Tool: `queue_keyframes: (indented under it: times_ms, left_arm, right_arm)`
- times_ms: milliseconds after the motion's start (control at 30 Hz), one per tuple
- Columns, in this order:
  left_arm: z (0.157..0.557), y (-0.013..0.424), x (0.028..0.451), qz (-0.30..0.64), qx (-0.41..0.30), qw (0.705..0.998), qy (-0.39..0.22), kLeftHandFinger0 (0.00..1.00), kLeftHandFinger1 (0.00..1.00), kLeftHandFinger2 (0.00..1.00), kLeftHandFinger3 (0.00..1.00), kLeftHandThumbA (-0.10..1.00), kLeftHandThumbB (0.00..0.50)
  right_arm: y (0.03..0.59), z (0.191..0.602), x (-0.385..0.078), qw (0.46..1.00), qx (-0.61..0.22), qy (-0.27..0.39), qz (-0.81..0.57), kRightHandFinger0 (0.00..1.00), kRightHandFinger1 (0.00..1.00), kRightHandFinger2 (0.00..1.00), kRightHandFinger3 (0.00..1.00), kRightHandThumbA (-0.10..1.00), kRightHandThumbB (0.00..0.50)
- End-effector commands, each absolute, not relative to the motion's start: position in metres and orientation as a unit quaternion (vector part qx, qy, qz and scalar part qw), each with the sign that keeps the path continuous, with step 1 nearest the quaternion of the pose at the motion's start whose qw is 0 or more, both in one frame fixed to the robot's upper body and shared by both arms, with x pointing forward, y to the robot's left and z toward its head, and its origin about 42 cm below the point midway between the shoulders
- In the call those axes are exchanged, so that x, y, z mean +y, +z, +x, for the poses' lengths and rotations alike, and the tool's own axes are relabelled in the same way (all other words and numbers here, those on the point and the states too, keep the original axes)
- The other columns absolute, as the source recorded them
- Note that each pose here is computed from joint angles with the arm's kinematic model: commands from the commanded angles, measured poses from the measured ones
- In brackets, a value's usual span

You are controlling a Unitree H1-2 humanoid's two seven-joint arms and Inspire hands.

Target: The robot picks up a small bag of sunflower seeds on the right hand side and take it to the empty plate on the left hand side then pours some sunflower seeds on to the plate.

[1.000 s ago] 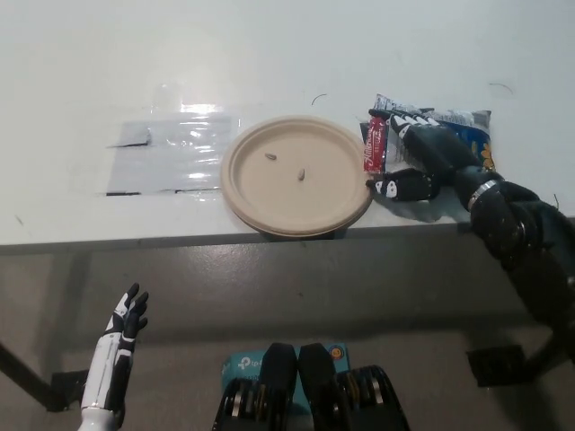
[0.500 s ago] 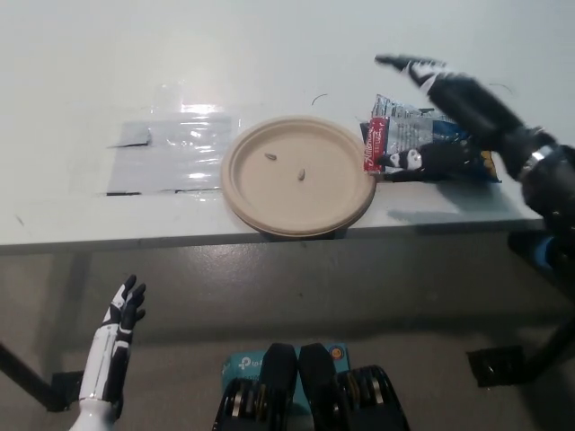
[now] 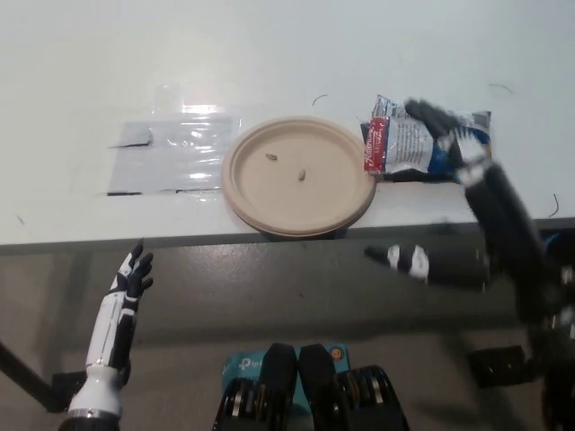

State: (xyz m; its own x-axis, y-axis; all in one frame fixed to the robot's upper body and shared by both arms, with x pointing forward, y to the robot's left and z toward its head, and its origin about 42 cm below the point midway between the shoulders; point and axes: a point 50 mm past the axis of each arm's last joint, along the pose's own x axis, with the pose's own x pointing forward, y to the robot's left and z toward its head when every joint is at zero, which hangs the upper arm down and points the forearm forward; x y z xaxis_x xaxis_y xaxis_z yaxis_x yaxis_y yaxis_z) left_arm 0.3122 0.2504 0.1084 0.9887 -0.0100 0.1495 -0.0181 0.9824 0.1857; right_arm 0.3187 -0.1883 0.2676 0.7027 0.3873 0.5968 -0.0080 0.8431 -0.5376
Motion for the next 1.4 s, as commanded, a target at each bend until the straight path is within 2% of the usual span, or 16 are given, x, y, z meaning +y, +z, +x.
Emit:
queue_keyframes:
  times_ms: [0,67,233,300,367,433,600,700,800,900,1000,1067,1233,1300,1367]
  left_arm:
    - [0.324,0.125,0.248,0.078,-0.131,0.988,-0.037,1.00,1.00,1.00,1.00,1.00,0.111]
    - [0.325,0.125,0.248,0.076,-0.133,0.987,-0.040,1.00,1.00,1.00,1.00,1.00,0.123]
    - [0.322,0.124,0.245,0.067,-0.131,0.988,-0.055,1.00,1.00,1.00,1.00,1.00,0.149]
    - [0.321,0.123,0.245,0.068,-0.129,0.988,-0.056,1.00,1.00,1.00,1.00,1.00,0.161]
    - [0.320,0.123,0.246,0.068,-0.128,0.988,-0.057,1.00,1.00,1.00,1.00,1.00,0.161]
    - [0.320,0.123,0.246,0.073,-0.125,0.988,-0.059,1.00,1.00,1.00,1.00,1.00,0.182]
    - [0.308,0.112,0.244,0.068,-0.117,0.989,-0.068,1.00,1.00,1.00,1.00,1.00,0.200]
    - [0.300,0.106,0.244,0.063,-0.109,0.989,-0.074,1.00,1.00,1.00,1.00,1.00,0.210]
    - [0.292,0.101,0.244,0.064,-0.099,0.990,-0.078,1.00,1.00,1.00,1.00,1.00,0.243]
    - [0.287,0.098,0.244,0.063,-0.092,0.990,-0.081,1.00,1.00,1.00,1.00,1.00,0.264]
    - [0.285,0.096,0.245,0.062,-0.088,0.991,-0.079,1.00,1.00,1.00,1.00,1.00,0.261]
    - [0.285,0.096,0.246,0.063,-0.088,0.991,-0.078,1.00,1.00,1.00,1.00,1.00,0.233]
    - [0.288,0.098,0.248,0.063,-0.090,0.991,-0.074,1.00,1.00,1.00,1.00,1.00,0.239]
    - [0.286,0.098,0.249,0.065,-0.091,0.991,-0.072,1.00,1.00,1.00,1.00,1.00,0.223]
    - [0.286,0.098,0.248,0.064,-0.091,0.991,-0.072,1.00,1.00,1.00,1.00,1.00,0.222]
  right_arm:
    - [0.250,0.304,-0.188,0.890,-0.426,0.017,-0.162,1.00,1.00,1.00,1.00,1.00,0.288]
    - [0.237,0.308,-0.186,0.896,-0.415,0.015,-0.156,1.00,1.00,1.00,1.00,1.00,0.283]
    - [0.184,0.329,-0.185,0.928,-0.334,0.028,-0.161,1.00,1.00,1.00,1.00,1.00,0.217]
    - [0.173,0.333,-0.186,0.934,-0.314,0.028,-0.166,1.00,1.00,1.00,1.00,1.00,0.229]
    - [0.166,0.337,-0.187,0.938,-0.301,0.027,-0.171,1.00,1.00,1.00,1.00,1.00,0.219]
    - [0.159,0.341,-0.189,0.940,-0.290,0.028,-0.176,1.00,1.00,1.00,1.00,1.00,0.215]
    - [0.137,0.333,-0.192,0.950,-0.254,0.036,-0.177,1.00,1.00,1.00,1.00,1.00,0.202]
    - [0.126,0.328,-0.192,0.953,-0.238,0.041,-0.183,1.00,1.00,1.00,1.00,1.00,0.169]
    - [0.118,0.322,-0.193,0.955,-0.226,0.048,-0.187,1.00,1.00,1.00,1.00,1.00,0.144]
    - [0.111,0.318,-0.193,0.957,-0.215,0.049,-0.186,1.00,1.00,1.00,1.00,1.00,0.152]
    - [0.109,0.316,-0.191,0.958,-0.210,0.053,-0.188,1.00,1.00,1.00,1.00,1.00,0.150]
    - [0.107,0.315,-0.190,0.958,-0.206,0.055,-0.192,1.00,1.00,1.00,1.00,1.00,0.149]
    - [0.109,0.319,-0.189,0.958,-0.203,0.061,-0.195,1.00,1.00,1.00,1.00,1.00,0.161]
    - [0.108,0.319,-0.189,0.957,-0.204,0.061,-0.196,1.00,1.00,1.00,1.00,1.00,0.150]
    - [0.107,0.318,-0.189,0.958,-0.201,0.062,-0.195,1.00,1.00,1.00,1.00,1.00,0.162]
